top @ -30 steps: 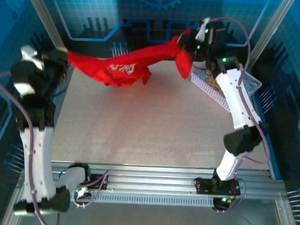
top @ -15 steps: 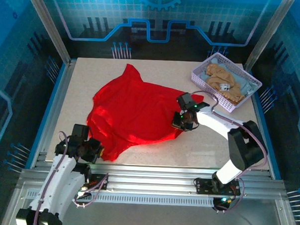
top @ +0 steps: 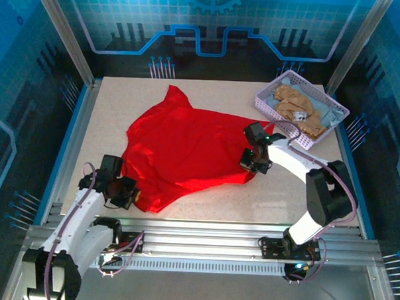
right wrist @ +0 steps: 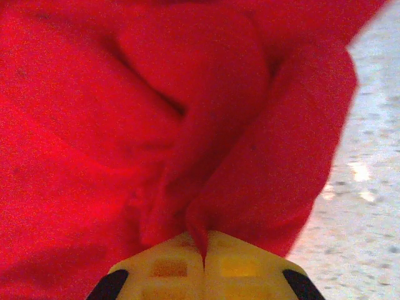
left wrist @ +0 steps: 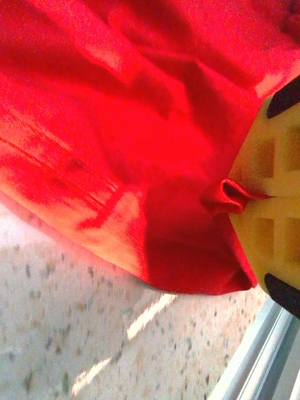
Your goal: Fold and stack the t-shirts
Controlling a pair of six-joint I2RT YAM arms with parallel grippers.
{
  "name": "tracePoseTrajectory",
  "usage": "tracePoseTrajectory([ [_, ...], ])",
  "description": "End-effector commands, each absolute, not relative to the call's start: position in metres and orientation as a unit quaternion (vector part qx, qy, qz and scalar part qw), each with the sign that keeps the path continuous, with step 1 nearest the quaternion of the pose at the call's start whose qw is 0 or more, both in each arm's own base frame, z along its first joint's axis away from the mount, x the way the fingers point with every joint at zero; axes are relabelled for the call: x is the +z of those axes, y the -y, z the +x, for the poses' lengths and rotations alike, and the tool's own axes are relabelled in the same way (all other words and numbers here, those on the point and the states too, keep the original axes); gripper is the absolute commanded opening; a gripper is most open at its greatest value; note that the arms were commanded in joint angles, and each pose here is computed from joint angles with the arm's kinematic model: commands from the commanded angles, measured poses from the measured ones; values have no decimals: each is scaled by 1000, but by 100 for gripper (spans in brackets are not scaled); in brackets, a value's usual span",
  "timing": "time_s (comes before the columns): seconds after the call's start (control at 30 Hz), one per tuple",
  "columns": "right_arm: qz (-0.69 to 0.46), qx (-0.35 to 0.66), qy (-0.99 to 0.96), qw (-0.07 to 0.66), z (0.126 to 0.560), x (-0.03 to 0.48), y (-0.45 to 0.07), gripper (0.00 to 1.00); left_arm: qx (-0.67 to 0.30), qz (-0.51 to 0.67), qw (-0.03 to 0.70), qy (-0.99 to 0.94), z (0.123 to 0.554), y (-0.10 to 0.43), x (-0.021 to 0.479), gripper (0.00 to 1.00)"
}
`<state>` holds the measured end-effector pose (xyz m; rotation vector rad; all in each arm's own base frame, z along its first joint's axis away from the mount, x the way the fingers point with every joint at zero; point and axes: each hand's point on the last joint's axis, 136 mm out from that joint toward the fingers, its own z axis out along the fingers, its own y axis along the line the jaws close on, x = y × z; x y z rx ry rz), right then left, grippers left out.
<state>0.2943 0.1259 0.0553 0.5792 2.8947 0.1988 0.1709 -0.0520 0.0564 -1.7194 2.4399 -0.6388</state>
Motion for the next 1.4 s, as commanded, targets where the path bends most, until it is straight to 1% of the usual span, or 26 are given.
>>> tracePoseTrajectory([
  [0.0, 201, 49, -971, 117, 281, 78, -106, 0, -220, -544, 78, -806, 183, 51, 75, 0],
  [0.17, 187, 15, -973, 134, 264, 96, -93, 0, -235, -556, 66, -795, 182, 57, 61, 0],
  [0.3, 207, 12, -975, 74, 234, 75, -91, 0, -241, -557, 73, -791, 195, 59, 59, 0],
  [0.33, 216, 5, -975, 60, 226, 69, -88, 2, -243, -554, 75, -793, 200, 59, 61, 0],
  [0.37, 226, 5, -973, 51, 220, 64, -86, 10, -242, -551, 76, -795, 205, 60, 63, 0],
  [0.4, 239, 0, -971, 33, 209, 55, -79, 21, -243, -547, 77, -797, 209, 61, 65, 0],
  [0.43, 249, -2, -968, 28, 204, 53, -75, 29, -242, -543, 78, -800, 213, 61, 67, 0],
  [0.5, 269, -15, -962, 42, 199, 61, -63, 44, -237, -535, 79, -807, 219, 62, 70, 0],
  [0.6, 274, -14, -955, 112, 215, 89, -54, 57, -229, -529, 87, -812, 226, 59, 75, 0],
  [0.67, 267, -8, -952, 150, 230, 101, -53, 63, -221, -525, 98, -816, 231, 56, 80, 0],
  [0.7, 259, 8, -950, 176, 246, 111, -59, 64, -215, -524, 103, -818, 233, 53, 81, 0],
  [0.73, 249, 22, -951, 183, 257, 111, -65, 64, -210, -523, 107, -819, 235, 51, 83, 0],
  [0.83, 216, 57, -960, 168, 286, 95, -93, 57, -196, -519, 119, -823, 241, 46, 87, 0],
  [0.97, 188, 17, -974, 127, 308, 61, -104, 48, -182, -520, 122, -826, 248, 42, 87, 0],
  [1.1, 169, 2, -981, 93, 328, 33, -112, 47, -167, -526, 132, -823, 250, 35, 89, 0],
  [1.2, 160, 9, -985, 59, 342, 14, -125, 45, -155, -531, 138, -821, 250, 28, 90, 0],
  [1.37, 156, 42, -985, 54, 385, -2, -157, 42, -144, -550, 153, -808, 255, 8, 93, 0],
])
